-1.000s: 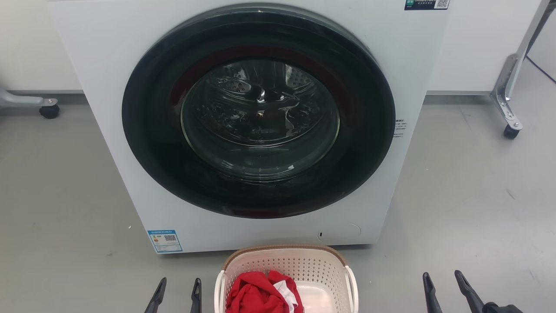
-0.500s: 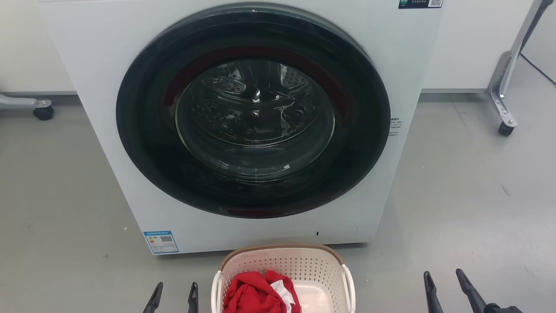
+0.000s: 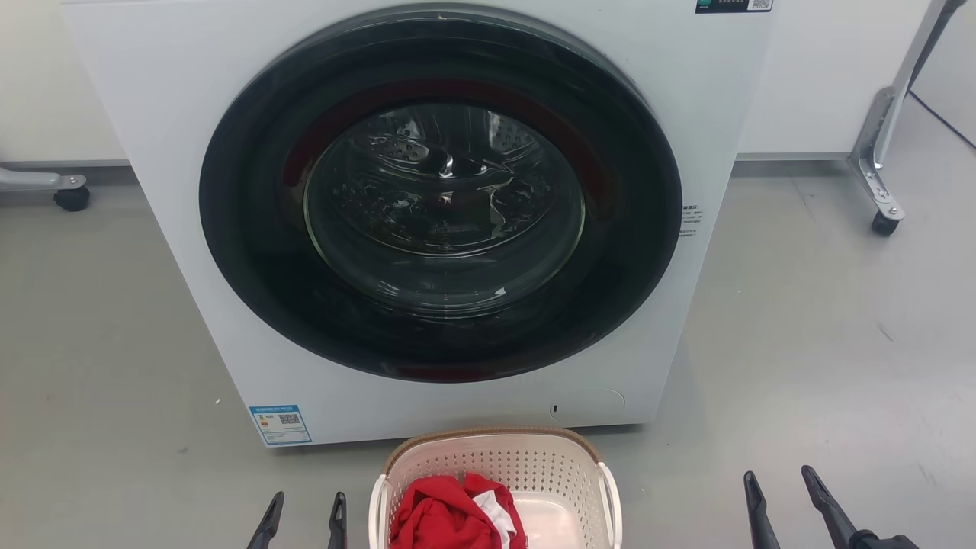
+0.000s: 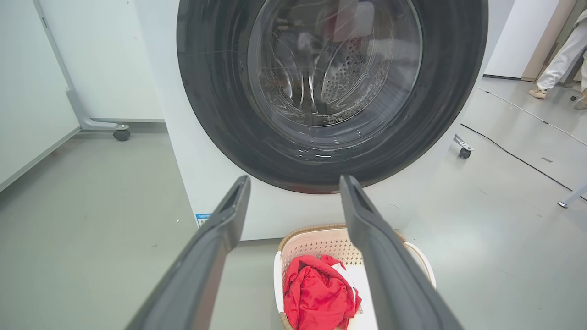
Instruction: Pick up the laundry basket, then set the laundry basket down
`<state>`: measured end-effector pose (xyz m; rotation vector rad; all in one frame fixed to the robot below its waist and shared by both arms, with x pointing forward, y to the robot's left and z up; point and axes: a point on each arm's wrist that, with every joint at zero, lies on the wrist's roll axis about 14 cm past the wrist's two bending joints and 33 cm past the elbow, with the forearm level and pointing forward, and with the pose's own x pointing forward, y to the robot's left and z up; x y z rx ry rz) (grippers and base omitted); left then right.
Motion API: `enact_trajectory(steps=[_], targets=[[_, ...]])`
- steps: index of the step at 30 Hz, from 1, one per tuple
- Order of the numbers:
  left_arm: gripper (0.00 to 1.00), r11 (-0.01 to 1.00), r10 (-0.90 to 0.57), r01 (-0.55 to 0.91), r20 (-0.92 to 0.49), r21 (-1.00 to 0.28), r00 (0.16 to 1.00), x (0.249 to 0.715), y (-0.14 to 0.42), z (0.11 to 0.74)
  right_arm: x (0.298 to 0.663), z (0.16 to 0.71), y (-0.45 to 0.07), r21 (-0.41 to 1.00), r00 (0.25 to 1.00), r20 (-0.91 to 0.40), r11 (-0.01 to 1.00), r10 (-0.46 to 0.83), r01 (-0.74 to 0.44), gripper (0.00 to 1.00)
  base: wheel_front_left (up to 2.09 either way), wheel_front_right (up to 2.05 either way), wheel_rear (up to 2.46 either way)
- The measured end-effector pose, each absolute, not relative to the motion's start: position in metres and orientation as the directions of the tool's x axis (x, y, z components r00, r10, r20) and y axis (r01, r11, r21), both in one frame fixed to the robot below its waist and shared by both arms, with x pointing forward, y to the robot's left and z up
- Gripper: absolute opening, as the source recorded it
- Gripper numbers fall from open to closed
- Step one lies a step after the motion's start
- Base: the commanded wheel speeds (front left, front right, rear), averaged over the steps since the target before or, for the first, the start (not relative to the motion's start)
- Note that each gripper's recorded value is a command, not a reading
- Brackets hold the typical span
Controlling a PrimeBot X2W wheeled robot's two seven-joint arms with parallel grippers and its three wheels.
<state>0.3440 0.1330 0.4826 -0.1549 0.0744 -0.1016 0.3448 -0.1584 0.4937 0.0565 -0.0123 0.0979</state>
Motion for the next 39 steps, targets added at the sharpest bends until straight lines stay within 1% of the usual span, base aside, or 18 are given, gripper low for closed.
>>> enact_trajectory(steps=[3, 4, 9, 12, 26, 39], targets=[[1.0, 0.983, -0.106, 0.094, -0.072, -0.157, 0.992, 0.344, 0.133, 0.482, 0.345, 0.495, -0.158, 0.056, 0.995, 0.017, 0.994, 0.098, -0.099, 1.0, 0.0, 0.0, 0.0], [0.0, 0.983, -0.106, 0.094, -0.072, -0.157, 0.992, 0.344, 0.133, 0.482, 0.345, 0.495, -0.158, 0.056, 0.995, 0.019, 0.994, 0.097, -0.098, 0.0, 0.0, 0.0, 0.0], [0.0, 0.984, -0.105, 0.085, -0.125, -0.159, 0.987, 0.338, 0.132, 0.466, 0.337, 0.476, -0.155, 0.073, 0.995, -0.039, 0.993, 0.094, -0.091, 0.0, 0.0, 0.0, 0.0], [0.0, 0.981, -0.104, 0.079, -0.135, -0.177, 0.985, 0.337, 0.133, 0.464, 0.338, 0.475, -0.158, 0.095, 0.995, -0.047, 0.992, 0.084, -0.08, 0.0, 0.0, 0.0, 0.0], [0.0, 0.925, -0.07, -0.012, -0.201, -0.38, 0.977, 0.34, 0.148, 0.453, 0.344, 0.465, -0.172, 0.311, 0.992, -0.124, 0.95, 0.029, 0.011, 0.0, 0.0, 0.0, 0.0], [0.0, 0.839, -0.059, -0.077, -0.231, -0.539, 0.971, 0.345, 0.155, 0.45, 0.35, 0.462, -0.18, 0.492, 0.986, -0.167, 0.867, 0.003, 0.081, 0.0, 0.0, 0.0, 0.0]])
